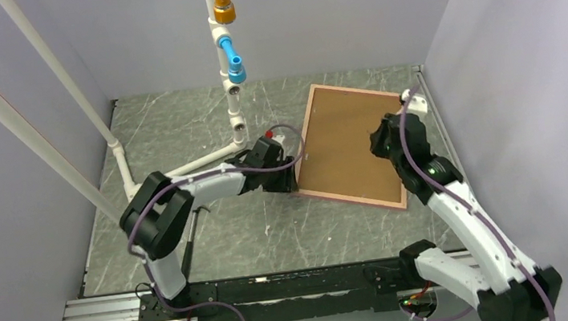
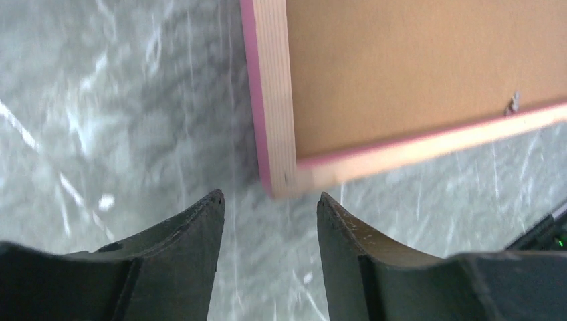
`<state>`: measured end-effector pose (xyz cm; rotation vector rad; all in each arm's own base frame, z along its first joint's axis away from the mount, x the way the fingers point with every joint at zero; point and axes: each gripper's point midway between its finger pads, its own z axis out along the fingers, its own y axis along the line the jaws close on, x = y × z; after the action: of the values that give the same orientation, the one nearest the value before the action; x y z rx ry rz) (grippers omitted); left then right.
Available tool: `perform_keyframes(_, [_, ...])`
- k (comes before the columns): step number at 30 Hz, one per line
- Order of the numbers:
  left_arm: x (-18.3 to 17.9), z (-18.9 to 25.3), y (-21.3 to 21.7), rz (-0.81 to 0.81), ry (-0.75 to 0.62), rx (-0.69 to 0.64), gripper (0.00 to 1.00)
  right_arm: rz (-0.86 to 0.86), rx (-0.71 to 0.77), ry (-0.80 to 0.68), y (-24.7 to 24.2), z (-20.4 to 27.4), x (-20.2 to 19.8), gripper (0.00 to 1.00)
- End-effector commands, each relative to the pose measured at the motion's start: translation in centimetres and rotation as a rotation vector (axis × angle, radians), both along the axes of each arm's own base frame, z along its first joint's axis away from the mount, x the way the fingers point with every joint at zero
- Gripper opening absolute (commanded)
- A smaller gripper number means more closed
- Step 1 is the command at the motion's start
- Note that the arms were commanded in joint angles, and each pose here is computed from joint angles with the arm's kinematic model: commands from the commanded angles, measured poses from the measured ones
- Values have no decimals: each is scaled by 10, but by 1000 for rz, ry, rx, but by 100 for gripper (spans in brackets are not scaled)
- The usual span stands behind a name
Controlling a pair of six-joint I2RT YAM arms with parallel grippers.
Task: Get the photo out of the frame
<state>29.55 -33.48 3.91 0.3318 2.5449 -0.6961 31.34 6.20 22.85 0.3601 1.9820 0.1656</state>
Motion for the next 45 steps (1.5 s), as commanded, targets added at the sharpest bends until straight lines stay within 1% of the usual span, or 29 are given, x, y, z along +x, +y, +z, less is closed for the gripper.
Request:
perform_keyframes(1, [-31, 38, 6, -4, 22, -68, 58, 16, 52, 93, -4, -12, -48, 0])
perform_keyframes(4, [-52, 53, 3, 125, 118, -144, 59, 23, 64, 87, -7, -3, -64, 0])
perform_keyframes(6, [-63, 65, -8, 238, 204, -247, 59, 36, 71, 76, -7, 5, -70, 0])
perform_keyframes(7, [-69, 68, -14, 279, 237, -292, 61, 44, 76, 69, -6, 8, -72, 0])
perform_keyframes(8, [-72, 71, -20, 329, 270, -331, 68, 50, 80, 60, -6, 12, -73, 0])
perform_keyframes(9, [-75, 73, -27, 372, 302, -358, 77, 61, 85, 52, -4, 16, -74, 0])
perform_keyframes(10, [-77, 74, -34, 408, 335, -380, 83, 72, 91, 41, -2, 20, -74, 0])
perform_keyframes(11, [-77, 73, -41, 454, 378, -383, 84, 84, 96, 32, -1, 23, -75, 0])
perform_keyframes(13, [-78, 60, -48, 572, 494, -317, 83, 118, 107, 12, 4, 30, -77, 0])
perform_keyframes(14, [-80, 45, -49, 628, 554, -257, 81, 133, 107, 5, 6, 32, -77, 0])
perform_keyframes(15, [-81, 39, -52, 674, 601, -228, 81, 146, 107, -6, 7, 36, -78, 0])
perform_keyframes(16, [-81, 36, -57, 712, 630, -228, 81, 155, 104, -14, 8, 39, -79, 0])
perform_keyframes(19, [-78, 25, -68, 846, 656, -280, 81, 183, 83, -39, 7, 53, -86, 0])
perform_keyframes(21, [-78, 16, -67, 945, 675, -267, 81, 189, 73, -60, 4, 59, -92, 0])
perform_keyframes(23, [-76, 12, -70, 1002, 702, -266, 79, 199, 65, -82, 2, 63, -97, 0])
perform_keyframes(25, [-68, 8, -67, 1086, 670, -257, 76, 197, 53, -93, 0, 63, -100, 0])
perform_keyframes(29, [-57, 4, -65, 1177, 650, -235, 76, 199, 38, -110, -3, 64, -104, 0])
perform_keyframes(34, [-63, -18, -67, 1245, 727, -142, 71, 216, 41, -131, -2, 70, -107, 0])
perform_keyframes(38, [-63, -29, -62, 1286, 724, -88, 67, 240, 54, -152, 2, 72, -110, 0])
perform_keyframes(42, [-61, -33, -51, 1350, 690, -14, 55, 239, 61, -150, 2, 69, -112, 0])
perform_keyframes(45, [-64, -40, -42, 1375, 661, 88, 49, 244, 69, -144, 4, 68, -111, 0])
